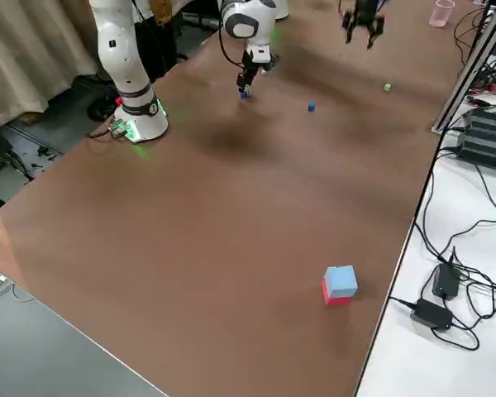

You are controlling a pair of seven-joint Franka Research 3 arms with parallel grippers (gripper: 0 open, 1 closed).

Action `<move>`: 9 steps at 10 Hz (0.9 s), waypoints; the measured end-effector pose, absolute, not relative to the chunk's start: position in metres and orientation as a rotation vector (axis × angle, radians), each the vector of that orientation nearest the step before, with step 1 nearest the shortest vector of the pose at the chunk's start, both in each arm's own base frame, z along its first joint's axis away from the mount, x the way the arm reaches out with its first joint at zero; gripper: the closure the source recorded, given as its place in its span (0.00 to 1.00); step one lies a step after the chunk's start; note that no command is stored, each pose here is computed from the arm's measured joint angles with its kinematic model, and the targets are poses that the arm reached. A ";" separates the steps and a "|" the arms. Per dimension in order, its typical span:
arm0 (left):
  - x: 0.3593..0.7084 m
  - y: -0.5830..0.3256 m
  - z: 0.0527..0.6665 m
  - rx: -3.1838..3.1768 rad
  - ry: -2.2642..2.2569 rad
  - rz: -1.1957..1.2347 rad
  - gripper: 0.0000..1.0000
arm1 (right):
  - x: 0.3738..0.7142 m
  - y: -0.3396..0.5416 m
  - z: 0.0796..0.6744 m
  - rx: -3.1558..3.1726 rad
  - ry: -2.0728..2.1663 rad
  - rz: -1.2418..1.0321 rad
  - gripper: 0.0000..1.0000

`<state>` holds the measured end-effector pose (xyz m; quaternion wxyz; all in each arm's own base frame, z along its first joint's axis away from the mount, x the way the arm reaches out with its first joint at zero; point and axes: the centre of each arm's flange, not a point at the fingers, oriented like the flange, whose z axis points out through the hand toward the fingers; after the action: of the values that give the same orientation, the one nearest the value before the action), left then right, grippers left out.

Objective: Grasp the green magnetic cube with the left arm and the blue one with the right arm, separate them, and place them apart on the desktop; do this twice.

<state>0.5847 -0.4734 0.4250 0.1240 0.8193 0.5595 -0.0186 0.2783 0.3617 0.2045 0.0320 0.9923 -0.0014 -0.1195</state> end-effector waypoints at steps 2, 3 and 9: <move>0.597 -0.393 0.494 2.576 1.536 -0.040 0.00 | 0.307 0.372 0.227 3.123 -0.035 -0.288 0.00; 0.601 -0.346 0.519 2.682 1.449 -0.080 0.00 | 0.333 0.377 0.246 3.165 -0.072 -0.226 0.00; 0.580 -0.145 0.617 3.043 0.568 -0.104 0.00 | 0.473 0.392 0.233 3.135 -0.059 0.025 0.02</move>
<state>0.5805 -0.1448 0.6173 0.0222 0.9822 0.1834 -0.0337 0.4730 0.3918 0.2330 0.0032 0.9998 -0.0187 0.0079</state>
